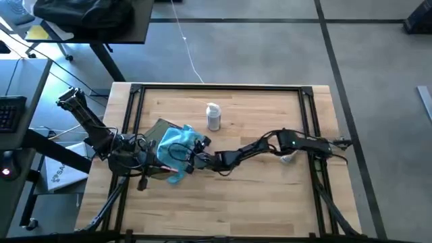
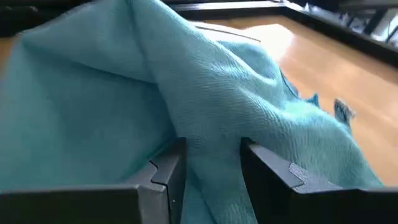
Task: Apply microfiber cloth
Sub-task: Wipe the cellphone with the microfiber towel
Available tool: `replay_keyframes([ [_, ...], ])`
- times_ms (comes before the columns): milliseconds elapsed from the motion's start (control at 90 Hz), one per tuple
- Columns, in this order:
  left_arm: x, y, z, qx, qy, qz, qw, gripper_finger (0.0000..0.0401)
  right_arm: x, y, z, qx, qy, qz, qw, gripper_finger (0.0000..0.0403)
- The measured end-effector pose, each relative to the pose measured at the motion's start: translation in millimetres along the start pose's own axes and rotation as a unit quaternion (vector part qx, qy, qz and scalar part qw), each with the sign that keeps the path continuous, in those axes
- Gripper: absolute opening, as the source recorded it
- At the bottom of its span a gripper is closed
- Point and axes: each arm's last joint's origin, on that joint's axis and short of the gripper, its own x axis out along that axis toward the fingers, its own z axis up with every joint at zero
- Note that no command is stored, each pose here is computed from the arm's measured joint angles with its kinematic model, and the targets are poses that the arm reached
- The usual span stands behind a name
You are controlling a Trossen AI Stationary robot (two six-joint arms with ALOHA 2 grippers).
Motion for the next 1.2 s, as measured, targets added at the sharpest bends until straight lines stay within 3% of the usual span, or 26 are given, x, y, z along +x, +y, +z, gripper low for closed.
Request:
replay_keyframes([
  [133, 0, -1, 4, 0.018, -0.020, 0.000, 1.000, 0.0011, 4, -9, -8, -0.030, 0.041, -0.023, 0.998, 0.0097],
  [333, -1, -6, 15, 0.046, -0.073, -0.013, 0.996, 0.0011, 0, -8, -16, -0.047, 0.053, -0.043, 0.997, 0.0012],
  [500, -2, -9, 20, 0.054, -0.095, -0.021, 0.994, 0.0011, -29, 13, -12, -0.091, 0.070, -0.037, 0.993, 0.0002],
  [689, -5, -16, 31, 0.058, -0.144, -0.073, 0.985, 0.0011, -86, 26, 11, -0.217, 0.084, -0.107, 0.967, 0.0000],
  [844, -3, -21, 39, 0.053, -0.182, -0.083, 0.978, 0.0011, -145, 21, 35, -0.263, 0.101, -0.150, 0.948, 0.0000],
  [944, 3, -24, 46, 0.019, -0.214, -0.069, 0.974, 0.0011, -192, 15, 53, -0.291, 0.093, -0.166, 0.938, 0.0000],
  [1089, 23, -29, 50, -0.010, -0.235, -0.053, 0.970, 0.0011, -259, 13, 72, -0.308, 0.059, -0.150, 0.938, 0.0000],
  [1200, 48, -29, 47, -0.037, -0.230, -0.034, 0.972, 0.0011, -303, 9, 89, -0.264, 0.007, -0.133, 0.955, 0.0000],
])
